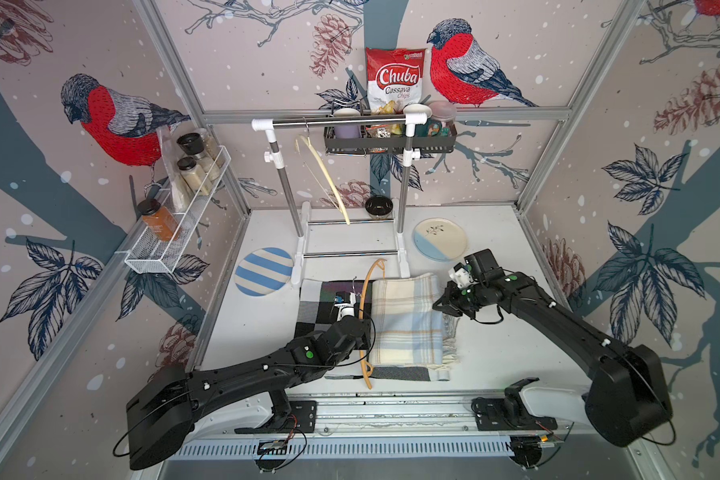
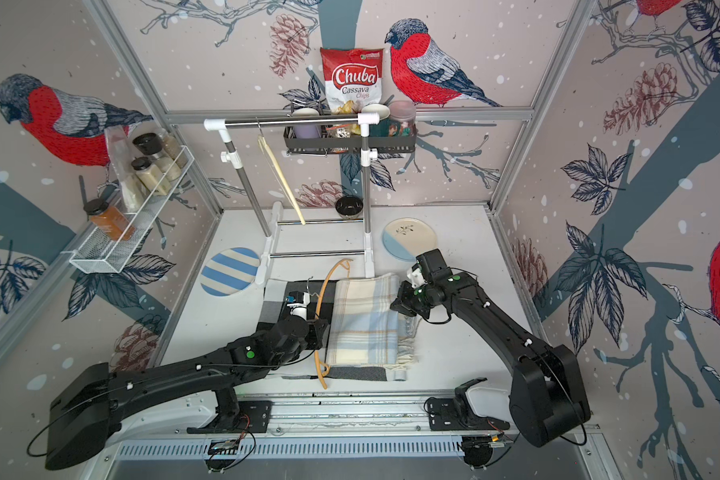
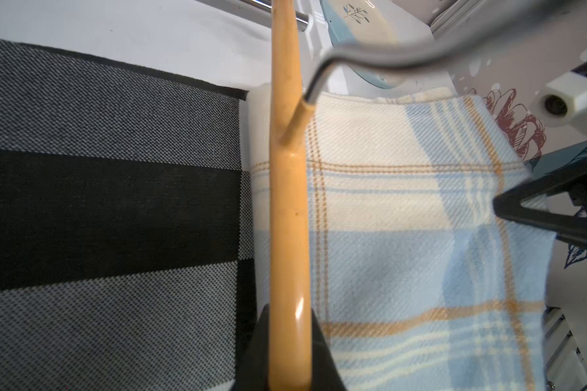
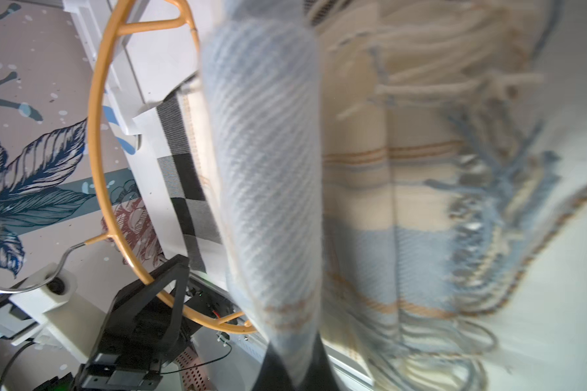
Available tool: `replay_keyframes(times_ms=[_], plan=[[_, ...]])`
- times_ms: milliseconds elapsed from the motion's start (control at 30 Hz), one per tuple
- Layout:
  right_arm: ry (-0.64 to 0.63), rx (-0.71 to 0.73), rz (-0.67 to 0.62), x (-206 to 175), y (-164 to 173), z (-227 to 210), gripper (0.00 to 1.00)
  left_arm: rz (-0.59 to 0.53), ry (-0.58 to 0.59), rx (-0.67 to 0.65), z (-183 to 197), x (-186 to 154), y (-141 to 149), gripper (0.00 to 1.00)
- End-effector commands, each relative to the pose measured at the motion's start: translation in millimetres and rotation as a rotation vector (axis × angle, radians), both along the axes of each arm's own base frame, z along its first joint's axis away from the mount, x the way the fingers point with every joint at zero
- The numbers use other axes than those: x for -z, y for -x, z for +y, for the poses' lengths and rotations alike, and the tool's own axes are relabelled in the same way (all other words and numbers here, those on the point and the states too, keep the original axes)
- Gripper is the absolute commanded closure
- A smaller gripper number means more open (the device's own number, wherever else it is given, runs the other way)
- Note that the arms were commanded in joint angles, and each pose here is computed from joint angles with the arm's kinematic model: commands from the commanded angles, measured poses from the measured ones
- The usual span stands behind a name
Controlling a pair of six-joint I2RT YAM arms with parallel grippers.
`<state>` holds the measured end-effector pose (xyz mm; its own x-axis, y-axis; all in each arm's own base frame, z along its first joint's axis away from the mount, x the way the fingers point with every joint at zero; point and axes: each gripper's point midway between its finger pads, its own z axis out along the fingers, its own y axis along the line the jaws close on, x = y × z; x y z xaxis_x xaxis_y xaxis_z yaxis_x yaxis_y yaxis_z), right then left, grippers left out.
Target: Hang the scarf on the hanger
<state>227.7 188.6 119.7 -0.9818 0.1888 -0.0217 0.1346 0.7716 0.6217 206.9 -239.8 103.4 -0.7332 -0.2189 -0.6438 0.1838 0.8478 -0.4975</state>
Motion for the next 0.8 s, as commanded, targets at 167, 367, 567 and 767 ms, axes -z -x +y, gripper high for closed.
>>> replay_keyframes(times_ms=[167,367,567,767], plan=[[0.090,-0.023,0.082,50.7,9.3,-13.6,1.00,-0.015,-0.023,-0.041,12.3,-1.0,-1.1,1.00],[0.095,-0.028,0.078,59.6,-2.8,-6.2,1.00,-0.059,0.007,0.015,16.9,-43.1,7.6,1.00],[0.069,-0.050,0.057,47.7,-6.0,6.3,1.00,-0.094,-0.004,0.058,22.6,-84.7,14.0,1.00],[0.014,-0.066,0.008,19.6,-5.9,24.2,1.00,-0.146,-0.010,0.102,26.2,-152.2,18.2,1.00]])
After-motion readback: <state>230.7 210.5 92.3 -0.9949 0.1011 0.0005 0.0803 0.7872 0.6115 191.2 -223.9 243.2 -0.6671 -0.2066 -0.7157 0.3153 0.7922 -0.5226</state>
